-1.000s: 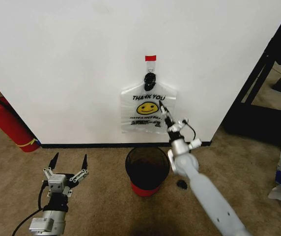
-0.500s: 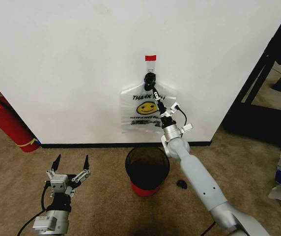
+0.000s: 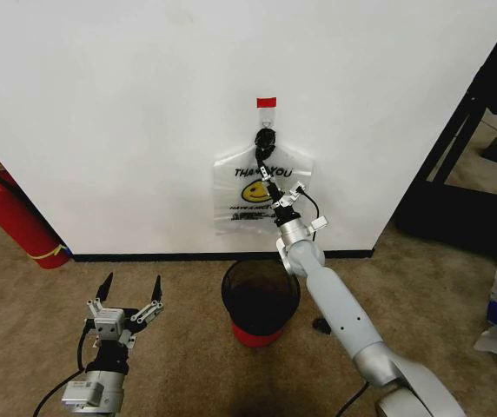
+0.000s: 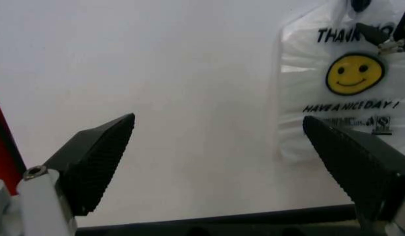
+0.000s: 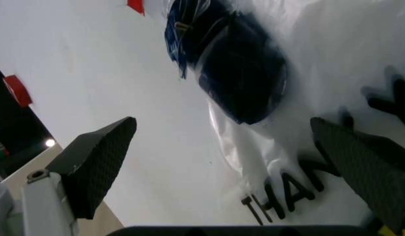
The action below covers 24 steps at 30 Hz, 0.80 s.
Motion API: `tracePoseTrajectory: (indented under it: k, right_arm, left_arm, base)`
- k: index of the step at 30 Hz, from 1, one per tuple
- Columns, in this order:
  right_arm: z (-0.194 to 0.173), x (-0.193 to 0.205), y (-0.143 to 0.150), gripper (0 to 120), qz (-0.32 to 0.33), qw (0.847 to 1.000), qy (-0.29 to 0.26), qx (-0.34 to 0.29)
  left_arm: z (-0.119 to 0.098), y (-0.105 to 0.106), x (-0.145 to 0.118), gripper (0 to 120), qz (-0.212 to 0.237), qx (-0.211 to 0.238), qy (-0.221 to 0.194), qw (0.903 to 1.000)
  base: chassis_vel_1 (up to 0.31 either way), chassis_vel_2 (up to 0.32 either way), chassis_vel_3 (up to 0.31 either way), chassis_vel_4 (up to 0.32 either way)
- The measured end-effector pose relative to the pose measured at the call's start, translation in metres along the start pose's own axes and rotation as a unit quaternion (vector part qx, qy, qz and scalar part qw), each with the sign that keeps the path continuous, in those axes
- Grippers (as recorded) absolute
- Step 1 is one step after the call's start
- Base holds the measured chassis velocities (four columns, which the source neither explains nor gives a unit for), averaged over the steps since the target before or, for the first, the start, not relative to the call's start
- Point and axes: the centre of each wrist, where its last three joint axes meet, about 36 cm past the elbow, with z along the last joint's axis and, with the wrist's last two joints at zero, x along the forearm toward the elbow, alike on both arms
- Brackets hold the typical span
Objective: Pick up the garbage bag from the wall and place it over the trash bin.
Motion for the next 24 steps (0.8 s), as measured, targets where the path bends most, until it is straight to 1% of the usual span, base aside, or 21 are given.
tracePoseTrajectory:
  k: [1,6,11,12,13,14,21,22,23,24]
  right_arm:
    - [0.001,-0.002,0.0,98,0.0,1.0,0.0,0.0]
    - [0.001,-0.011,-0.003,86,-0.002,1.0,-0.002,0.003]
    - [-0.003,-0.014,-0.004,80,-0.001,1.0,-0.004,0.007]
    - [-0.004,-0.014,-0.004,75,-0.001,1.0,-0.005,0.008]
    - [-0.005,-0.015,-0.004,72,-0.001,1.0,-0.006,0.008]
    - [-0.005,-0.015,-0.004,72,-0.001,1.0,-0.006,0.008]
    - [-0.008,-0.012,0.002,43,-0.007,1.0,-0.009,0.013]
    - [-0.008,-0.012,0.002,43,-0.007,1.0,-0.009,0.013]
    - [-0.008,-0.011,0.003,39,-0.007,1.0,-0.008,0.015]
    - [-0.009,-0.01,0.003,38,-0.007,1.0,-0.008,0.016]
  left_arm:
    - [-0.001,0.001,0.0,100,0.0,-0.001,-0.001,1.0]
    - [-0.007,0.003,0.001,100,-0.002,0.002,-0.008,1.0]
    - [-0.01,0.004,0.002,100,-0.004,0.008,-0.013,0.9999]
    - [-0.009,0.004,0.002,100,-0.004,0.008,-0.014,0.9999]
    - [-0.009,0.003,0.003,100,-0.004,0.008,-0.014,0.9999]
    - [-0.009,0.003,0.003,100,-0.004,0.008,-0.014,0.9999]
    - [-0.009,-0.001,0.003,100,-0.003,0.008,-0.017,0.9998]
    - [-0.009,-0.001,0.003,100,-0.003,0.008,-0.017,0.9998]
    - [-0.009,-0.001,0.003,100,-0.002,0.008,-0.017,0.9998]
    - [-0.008,-0.002,0.003,100,-0.002,0.008,-0.017,0.9998]
  base:
    - [0.0,0.0,0.0,0.0]
    - [0.0,0.0,0.0,0.0]
    - [0.0,0.0,0.0,0.0]
    - [0.0,0.0,0.0,0.0]
    - [0.0,0.0,0.0,0.0]
    - [0.0,0.0,0.0,0.0]
    - [0.0,0.0,0.0,0.0]
    - [0.0,0.0,0.0,0.0]
    - [0.0,0.0,0.0,0.0]
    - [0.0,0.0,0.0,0.0]
